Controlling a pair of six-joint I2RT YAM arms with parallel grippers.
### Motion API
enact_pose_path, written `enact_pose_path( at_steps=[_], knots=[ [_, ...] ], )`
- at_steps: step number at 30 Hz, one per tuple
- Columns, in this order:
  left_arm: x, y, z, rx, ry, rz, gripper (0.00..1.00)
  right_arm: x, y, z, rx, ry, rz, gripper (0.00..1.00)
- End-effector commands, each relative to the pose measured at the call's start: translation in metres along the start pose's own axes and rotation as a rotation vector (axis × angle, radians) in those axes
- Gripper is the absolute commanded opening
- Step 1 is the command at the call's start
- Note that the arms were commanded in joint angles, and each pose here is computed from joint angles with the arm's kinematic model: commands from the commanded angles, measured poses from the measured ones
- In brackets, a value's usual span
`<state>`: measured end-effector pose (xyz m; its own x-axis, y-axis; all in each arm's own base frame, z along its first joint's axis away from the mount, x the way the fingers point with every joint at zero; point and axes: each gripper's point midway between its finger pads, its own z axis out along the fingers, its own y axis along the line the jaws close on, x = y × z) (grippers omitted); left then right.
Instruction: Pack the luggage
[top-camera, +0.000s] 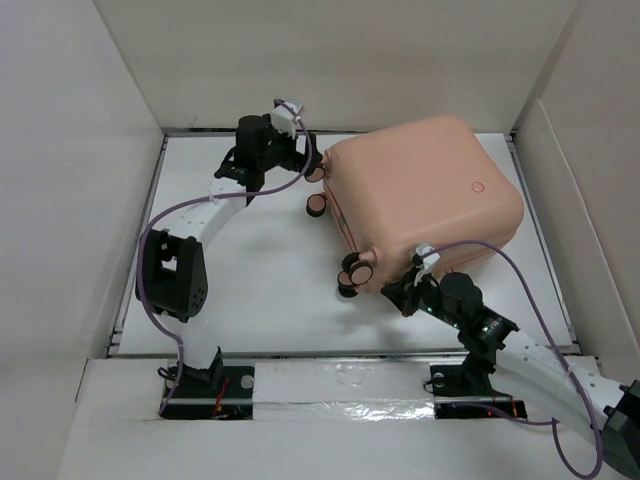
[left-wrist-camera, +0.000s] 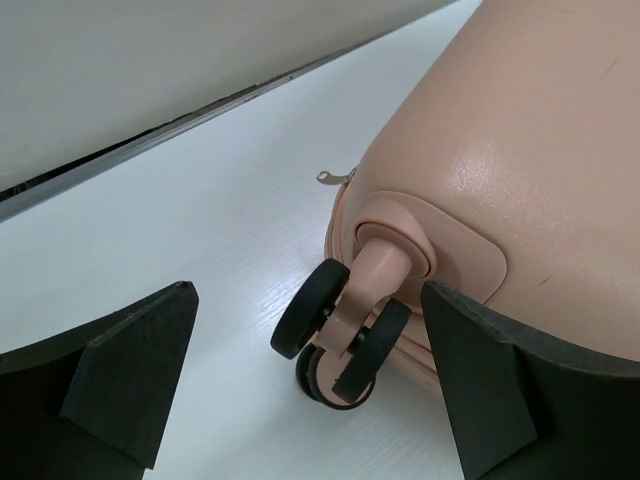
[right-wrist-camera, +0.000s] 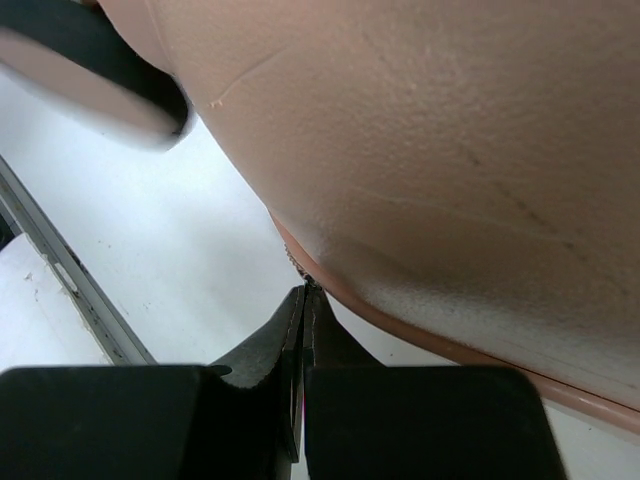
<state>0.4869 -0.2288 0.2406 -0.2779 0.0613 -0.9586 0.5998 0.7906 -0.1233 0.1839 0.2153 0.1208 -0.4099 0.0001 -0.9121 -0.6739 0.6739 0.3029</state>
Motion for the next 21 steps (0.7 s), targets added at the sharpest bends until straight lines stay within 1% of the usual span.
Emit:
enact_pose_path(
  at_steps=[1, 3, 4, 5, 8, 10, 14, 17, 19, 21],
  knots=[
    [0.011, -0.011, 0.006, 0.080, 0.097, 0.110, 0.94, -0.031, 0.019, 0.001, -0.098, -0.091, -0.041, 0.00],
    [0.026, -0.009, 0.014, 0.103, 0.170, 0.120, 0.93, -0.031, 0.020, 0.001, -0.101, -0.090, -0.041, 0.00],
    [0.025, -0.009, 0.016, 0.109, 0.179, 0.124, 0.91, -0.033, 0.018, 0.001, -0.094, -0.095, -0.040, 0.00],
    [0.036, -0.008, 0.019, 0.121, 0.208, 0.118, 0.88, -0.033, 0.018, 0.001, -0.093, -0.095, -0.040, 0.00],
    [0.039, -0.012, 0.023, 0.149, 0.212, 0.115, 0.84, -0.032, 0.018, 0.001, -0.095, -0.090, -0.041, 0.00],
    [0.043, -0.022, 0.026, 0.173, 0.233, 0.125, 0.82, -0.033, 0.015, 0.001, -0.087, -0.094, -0.039, 0.00],
    [0.052, -0.023, 0.035, 0.189, 0.281, 0.128, 0.75, -0.030, 0.015, 0.002, -0.088, -0.086, -0.038, 0.00],
    [0.057, -0.020, 0.041, 0.182, 0.288, 0.124, 0.69, -0.029, 0.015, 0.002, -0.090, -0.083, -0.036, 0.00],
    [0.053, -0.017, 0.043, 0.161, 0.268, 0.128, 0.69, -0.029, 0.016, 0.002, -0.093, -0.082, -0.036, 0.00],
    [0.042, -0.018, 0.042, 0.155, 0.230, 0.129, 0.74, -0.028, 0.016, 0.002, -0.094, -0.080, -0.036, 0.00]
  ],
)
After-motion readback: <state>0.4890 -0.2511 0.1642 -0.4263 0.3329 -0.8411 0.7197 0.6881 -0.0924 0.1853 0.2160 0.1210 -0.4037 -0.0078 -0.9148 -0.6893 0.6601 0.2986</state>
